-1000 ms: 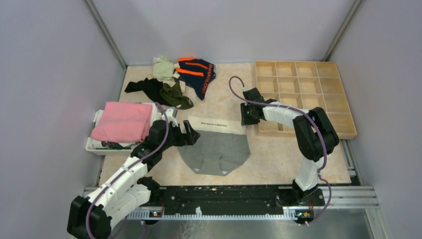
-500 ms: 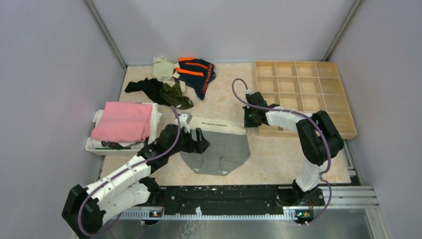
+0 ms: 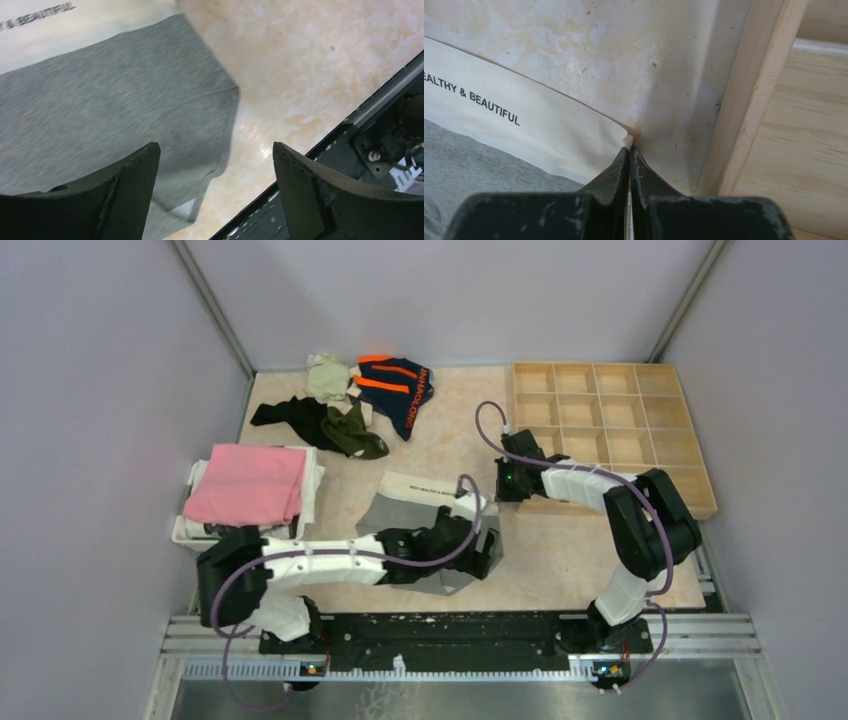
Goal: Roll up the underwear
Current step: Fold the underwear at the center of the board.
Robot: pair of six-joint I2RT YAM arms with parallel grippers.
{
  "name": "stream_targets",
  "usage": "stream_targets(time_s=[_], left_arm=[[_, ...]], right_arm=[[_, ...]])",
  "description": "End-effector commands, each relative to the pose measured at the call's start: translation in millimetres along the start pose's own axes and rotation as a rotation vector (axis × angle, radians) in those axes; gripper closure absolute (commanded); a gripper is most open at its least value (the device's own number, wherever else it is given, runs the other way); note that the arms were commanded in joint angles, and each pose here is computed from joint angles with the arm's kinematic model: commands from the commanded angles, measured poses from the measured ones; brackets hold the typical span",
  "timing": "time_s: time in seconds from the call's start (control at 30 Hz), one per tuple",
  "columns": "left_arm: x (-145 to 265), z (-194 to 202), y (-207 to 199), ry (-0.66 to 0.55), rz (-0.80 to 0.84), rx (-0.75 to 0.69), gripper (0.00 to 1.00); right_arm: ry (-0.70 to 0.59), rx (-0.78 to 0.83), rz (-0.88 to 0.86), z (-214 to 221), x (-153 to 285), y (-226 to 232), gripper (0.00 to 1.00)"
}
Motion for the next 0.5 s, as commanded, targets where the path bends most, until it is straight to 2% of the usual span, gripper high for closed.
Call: stream_targets(time_s=[0.0,0.17,0.27,0.47], left_arm=[[-27,1,-39,-0.069,-0.059,-0.028,0.13],[-60,14,-65,-0.026,-0.122,-0.148,0.17],[-77,23,-68,-0.010,-0.217,-0.214,0.21],[-94,31,-67,-0.006,-0.264,-0.286,0.29]], right_arm=[[0.025,-0.017,-0.030,7,5,-2,1.00],[0.029,-0.015,-0.043,6,7,-3,1.00],[0.030,-0.013,-0.042,7,7,-4,1.00],[0.034,-0.011,-0.041,8,7,-6,1.00]])
Point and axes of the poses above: each gripper's point midway between its finger pads, its own x axis back along the fingers, its own y axis along the line the jaws close on, z = x × y, the point moved 9 cm from there along x, back along the fingers, and after that the axes turned 15 degrees about x, right-handed, at the moved point
